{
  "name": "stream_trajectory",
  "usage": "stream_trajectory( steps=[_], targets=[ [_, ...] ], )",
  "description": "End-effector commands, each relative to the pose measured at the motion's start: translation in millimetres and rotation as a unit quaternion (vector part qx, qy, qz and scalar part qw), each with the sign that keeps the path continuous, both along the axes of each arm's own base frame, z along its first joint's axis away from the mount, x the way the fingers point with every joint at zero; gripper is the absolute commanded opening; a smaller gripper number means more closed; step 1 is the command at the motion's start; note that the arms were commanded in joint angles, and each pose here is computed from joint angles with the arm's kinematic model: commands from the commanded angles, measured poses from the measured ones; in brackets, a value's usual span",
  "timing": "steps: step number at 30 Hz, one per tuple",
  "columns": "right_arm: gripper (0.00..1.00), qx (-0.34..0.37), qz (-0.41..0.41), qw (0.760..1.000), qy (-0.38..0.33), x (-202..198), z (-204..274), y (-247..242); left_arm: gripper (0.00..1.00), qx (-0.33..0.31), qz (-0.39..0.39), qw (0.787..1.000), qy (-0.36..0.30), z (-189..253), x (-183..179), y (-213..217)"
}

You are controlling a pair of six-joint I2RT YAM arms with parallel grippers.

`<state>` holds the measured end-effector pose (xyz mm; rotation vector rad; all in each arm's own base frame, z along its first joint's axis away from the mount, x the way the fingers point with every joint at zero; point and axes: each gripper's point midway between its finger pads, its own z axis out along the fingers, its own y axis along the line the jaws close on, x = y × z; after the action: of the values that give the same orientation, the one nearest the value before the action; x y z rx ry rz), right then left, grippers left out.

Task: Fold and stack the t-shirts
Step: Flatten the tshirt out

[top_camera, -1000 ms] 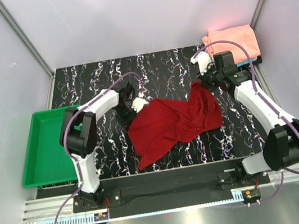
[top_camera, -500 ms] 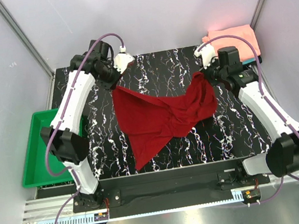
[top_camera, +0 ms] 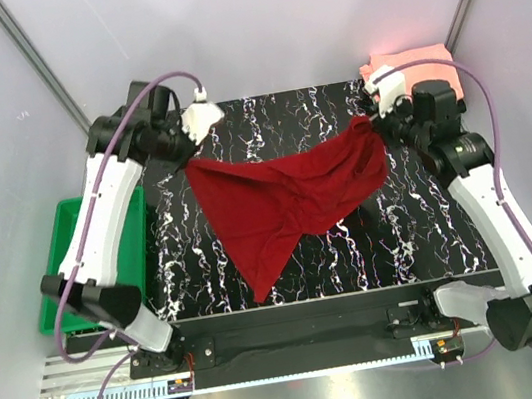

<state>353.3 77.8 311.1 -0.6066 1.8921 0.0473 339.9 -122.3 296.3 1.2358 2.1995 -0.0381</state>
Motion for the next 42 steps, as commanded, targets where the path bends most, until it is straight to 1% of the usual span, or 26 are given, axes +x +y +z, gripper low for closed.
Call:
stream_trajectory(
  steps=[1, 2, 4, 5, 7, 8, 10, 11, 14, 16, 17, 19, 22, 26, 27, 28, 29, 30, 32, 35, 36, 37, 38, 39, 40, 42],
  targets=[
    [0.00, -0.005, -0.013, 0.999, 0.038, -8, -34, -5, 0.00, 0.028, 0.014, 0.999, 0.020, -20, -16, 17],
    [0.00, -0.025, -0.027, 0.998, 0.059, -7, -54, -12, 0.00, 0.032, 0.021, 0.999, 0.025, -26, -14, 19],
    [0.00, -0.063, -0.052, 0.995, 0.065, -2, -74, -29, 0.00, 0.041, 0.040, 0.997, 0.044, -42, -9, 28],
    [0.00, -0.083, -0.070, 0.990, 0.088, -2, -100, -42, 0.00, 0.039, 0.054, 0.997, 0.048, -45, -5, 35],
    [0.00, -0.084, -0.101, 0.987, 0.091, 8, -116, -69, 0.00, 0.033, 0.067, 0.996, 0.056, -54, 8, 37],
    [0.00, -0.081, -0.093, 0.985, 0.118, 10, -139, -70, 0.00, 0.032, 0.073, 0.995, 0.057, -57, 13, 40],
    [0.00, -0.080, -0.118, 0.982, 0.120, 27, -153, -83, 0.00, 0.034, 0.076, 0.995, 0.056, -67, 32, 37],
    [0.00, -0.083, -0.131, 0.978, 0.136, 39, -167, -88, 0.00, 0.034, 0.078, 0.995, 0.056, -70, 39, 36],
    [0.00, -0.042, -0.171, 0.978, 0.111, 81, -151, -102, 0.00, 0.016, 0.092, 0.993, 0.066, -78, 66, 23],
    [0.00, -0.030, -0.158, 0.983, 0.087, 103, -133, -98, 0.00, 0.000, 0.094, 0.993, 0.072, -80, 79, 14],
    [0.00, -0.028, -0.155, 0.985, 0.072, 123, -121, -98, 0.00, -0.004, 0.093, 0.993, 0.068, -81, 84, 12],
    [0.00, -0.029, -0.158, 0.985, 0.061, 143, -115, -100, 0.00, -0.006, 0.091, 0.993, 0.072, -92, 93, 8],
    [0.00, -0.030, -0.172, 0.983, 0.060, 180, -128, -107, 0.00, -0.008, 0.094, 0.992, 0.088, -110, 101, 4],
    [0.01, -0.022, -0.161, 0.984, 0.069, 195, -139, -102, 0.00, -0.014, 0.095, 0.990, 0.107, -124, 105, -2],
    [0.13, -0.025, -0.153, 0.985, 0.077, 194, -144, -101, 0.00, -0.017, 0.096, 0.989, 0.110, -126, 104, -3],
    [0.30, -0.025, -0.148, 0.985, 0.086, 193, -150, -99, 0.00, -0.017, 0.097, 0.989, 0.110, -127, 105, -3],
    [0.70, -0.027, -0.148, 0.984, 0.091, 190, -152, -100, 0.00, -0.019, 0.096, 0.989, 0.111, -127, 105, -4],
    [0.78, -0.029, -0.153, 0.984, 0.091, 188, -152, -101, 0.00, -0.019, 0.096, 0.989, 0.111, -127, 105, -4],
    [0.82, -0.036, -0.165, 0.983, 0.079, 179, -140, -106, 0.00, -0.018, 0.095, 0.989, 0.110, -126, 105, -5],
    [0.80, -0.020, -0.151, 0.986, 0.068, 152, -120, -98, 0.00, -0.019, 0.094, 0.989, 0.108, -124, 104, -5],
    [0.75, -0.018, -0.121, 0.990, 0.070, 141, -118, -89, 0.00, -0.021, 0.095, 0.989, 0.111, -125, 104, -6],
    [0.71, 0.008, -0.043, 0.996, 0.081, 119, -121, -59, 0.00, -0.022, 0.095, 0.989, 0.112, -125, 103, -6],
    [0.67, 0.011, 0.000, 0.994, 0.106, 100, -131, -42, 0.00, -0.025, 0.094, 0.988, 0.118, -127, 101, -8],
    [0.63, -0.006, 0.040, 0.993, 0.110, 88, -138, -33, 0.00, -0.027, 0.097, 0.988, 0.119, -127, 100, -8],
    [0.61, -0.011, 0.103, 0.987, 0.124, 65, -148, 7, 0.00, -0.028, 0.098, 0.987, 0.122, -129, 98, -9],
    [0.56, -0.044, 0.168, 0.973, 0.151, 31, -174, 33, 0.00, -0.028, 0.095, 0.987, 0.127, -131, 95, -12]
  ],
)
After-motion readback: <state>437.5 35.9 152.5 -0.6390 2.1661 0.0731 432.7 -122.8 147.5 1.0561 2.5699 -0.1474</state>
